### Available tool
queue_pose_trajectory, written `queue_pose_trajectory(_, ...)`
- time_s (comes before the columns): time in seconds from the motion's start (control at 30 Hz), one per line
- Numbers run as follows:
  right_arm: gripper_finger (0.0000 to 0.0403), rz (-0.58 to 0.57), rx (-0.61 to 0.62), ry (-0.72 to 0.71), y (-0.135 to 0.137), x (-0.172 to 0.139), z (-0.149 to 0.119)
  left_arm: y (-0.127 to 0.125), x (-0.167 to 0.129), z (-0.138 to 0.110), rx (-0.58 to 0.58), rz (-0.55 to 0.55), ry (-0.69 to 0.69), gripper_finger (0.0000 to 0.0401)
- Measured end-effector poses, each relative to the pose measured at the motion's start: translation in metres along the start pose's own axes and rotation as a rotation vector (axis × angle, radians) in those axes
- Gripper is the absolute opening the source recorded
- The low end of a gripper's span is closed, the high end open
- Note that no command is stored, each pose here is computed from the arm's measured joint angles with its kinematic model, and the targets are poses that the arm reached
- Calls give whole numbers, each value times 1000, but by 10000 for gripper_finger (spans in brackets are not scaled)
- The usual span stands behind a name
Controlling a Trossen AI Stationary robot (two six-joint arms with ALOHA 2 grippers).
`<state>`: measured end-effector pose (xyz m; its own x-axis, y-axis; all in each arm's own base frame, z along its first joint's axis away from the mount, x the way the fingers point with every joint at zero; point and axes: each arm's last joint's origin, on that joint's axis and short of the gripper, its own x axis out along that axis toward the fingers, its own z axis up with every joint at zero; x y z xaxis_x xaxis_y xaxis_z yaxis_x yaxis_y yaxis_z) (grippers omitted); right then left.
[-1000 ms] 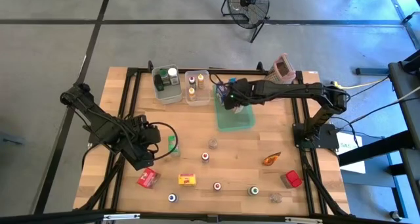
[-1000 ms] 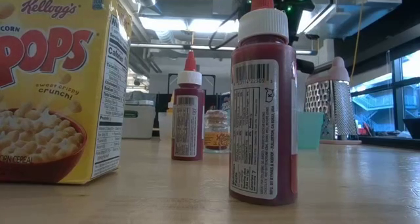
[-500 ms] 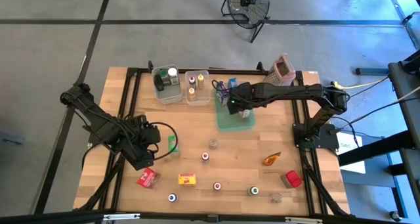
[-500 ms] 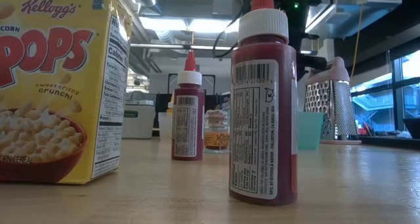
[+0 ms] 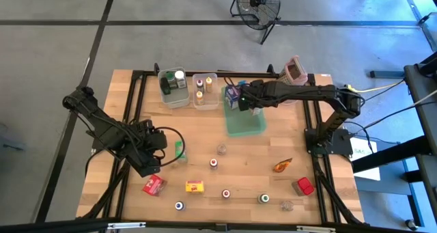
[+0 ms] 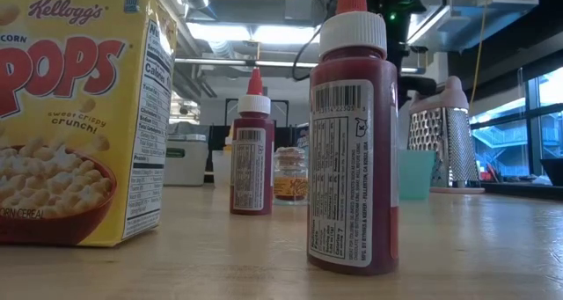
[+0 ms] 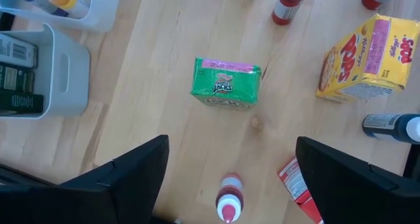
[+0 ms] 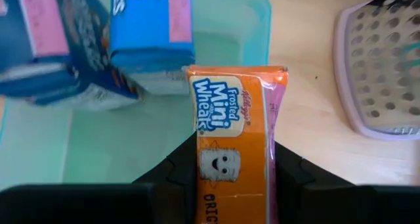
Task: Pick & Place Kitchen Items
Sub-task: Put the orange cereal box into the blue bin
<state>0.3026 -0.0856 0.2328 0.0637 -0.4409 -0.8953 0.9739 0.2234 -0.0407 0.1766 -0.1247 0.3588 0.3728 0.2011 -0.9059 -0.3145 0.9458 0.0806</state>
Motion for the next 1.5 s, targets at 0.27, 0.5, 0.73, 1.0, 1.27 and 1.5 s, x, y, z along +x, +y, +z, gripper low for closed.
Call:
queue_pose_trajectory(0.27,117,5,21,-31,-3,5,11,0,0,0,-7,0,0,329)
queue_pose_trajectory(0.5,117,35,11,-57,-1,6,18,0,0,0,-7,0,0,327)
queue_pose_trajectory(0.73,117,47,12,-69,-2,9,23,0,0,0,-7,0,0,328)
queue_pose_trajectory(1.0,117,31,-38,0,8,33,19,0,0,0,-7,-1,-1,329)
queue_pose_trajectory(1.27,117,21,-45,-6,10,36,18,0,0,0,-8,-2,0,328)
queue_pose_trajectory(1.5,135,25,-68,-10,10,35,18,0,0,0,-8,-4,2,327)
